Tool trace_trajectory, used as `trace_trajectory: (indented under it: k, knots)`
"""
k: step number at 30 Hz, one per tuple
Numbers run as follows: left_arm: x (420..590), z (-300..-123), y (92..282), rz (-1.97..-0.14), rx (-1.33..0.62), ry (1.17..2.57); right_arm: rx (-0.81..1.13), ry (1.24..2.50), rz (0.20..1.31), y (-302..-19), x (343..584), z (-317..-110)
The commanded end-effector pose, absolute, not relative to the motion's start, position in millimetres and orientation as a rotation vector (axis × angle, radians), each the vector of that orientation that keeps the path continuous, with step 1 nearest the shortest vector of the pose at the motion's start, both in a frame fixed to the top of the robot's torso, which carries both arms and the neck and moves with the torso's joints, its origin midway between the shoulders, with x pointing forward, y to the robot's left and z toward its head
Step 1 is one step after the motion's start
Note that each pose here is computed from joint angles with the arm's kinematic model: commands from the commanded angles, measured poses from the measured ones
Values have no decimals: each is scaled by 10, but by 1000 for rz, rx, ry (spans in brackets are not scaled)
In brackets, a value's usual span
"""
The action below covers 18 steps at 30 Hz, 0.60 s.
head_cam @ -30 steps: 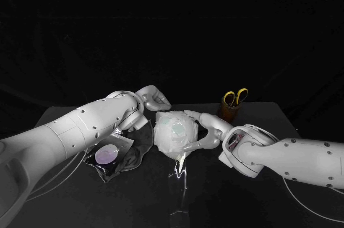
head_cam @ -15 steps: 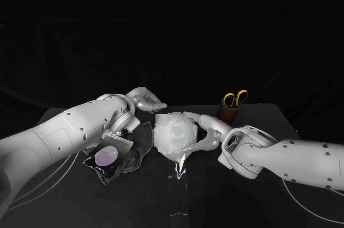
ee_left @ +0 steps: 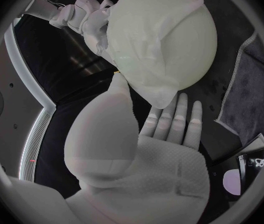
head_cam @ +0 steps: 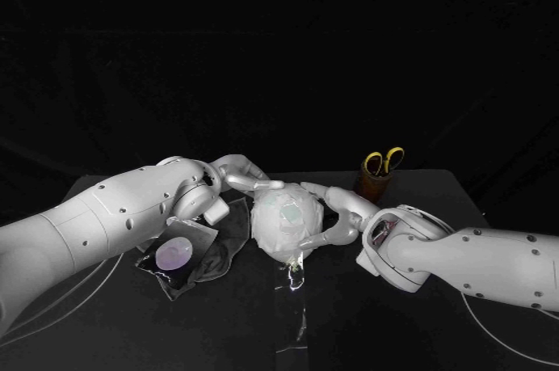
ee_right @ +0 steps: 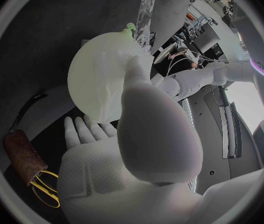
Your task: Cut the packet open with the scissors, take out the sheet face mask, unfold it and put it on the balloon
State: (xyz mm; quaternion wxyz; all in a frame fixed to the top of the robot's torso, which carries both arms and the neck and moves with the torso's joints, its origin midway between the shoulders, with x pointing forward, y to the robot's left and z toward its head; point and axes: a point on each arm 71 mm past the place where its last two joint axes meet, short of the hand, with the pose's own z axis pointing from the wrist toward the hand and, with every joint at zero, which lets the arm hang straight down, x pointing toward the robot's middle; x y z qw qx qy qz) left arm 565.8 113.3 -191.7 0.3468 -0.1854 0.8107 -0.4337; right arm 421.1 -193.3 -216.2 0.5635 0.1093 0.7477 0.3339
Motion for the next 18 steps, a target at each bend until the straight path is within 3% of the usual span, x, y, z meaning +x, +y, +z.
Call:
trace_trajectory:
  k: [1,18]
  knots:
    - [5636,-1926,1080,-1143,-486,2142,244,1761,780,-1929,4208,-2165]
    - [5713,-1929,1056,-1089,-542,2095,253,1713,792,-1928,4201,-2128]
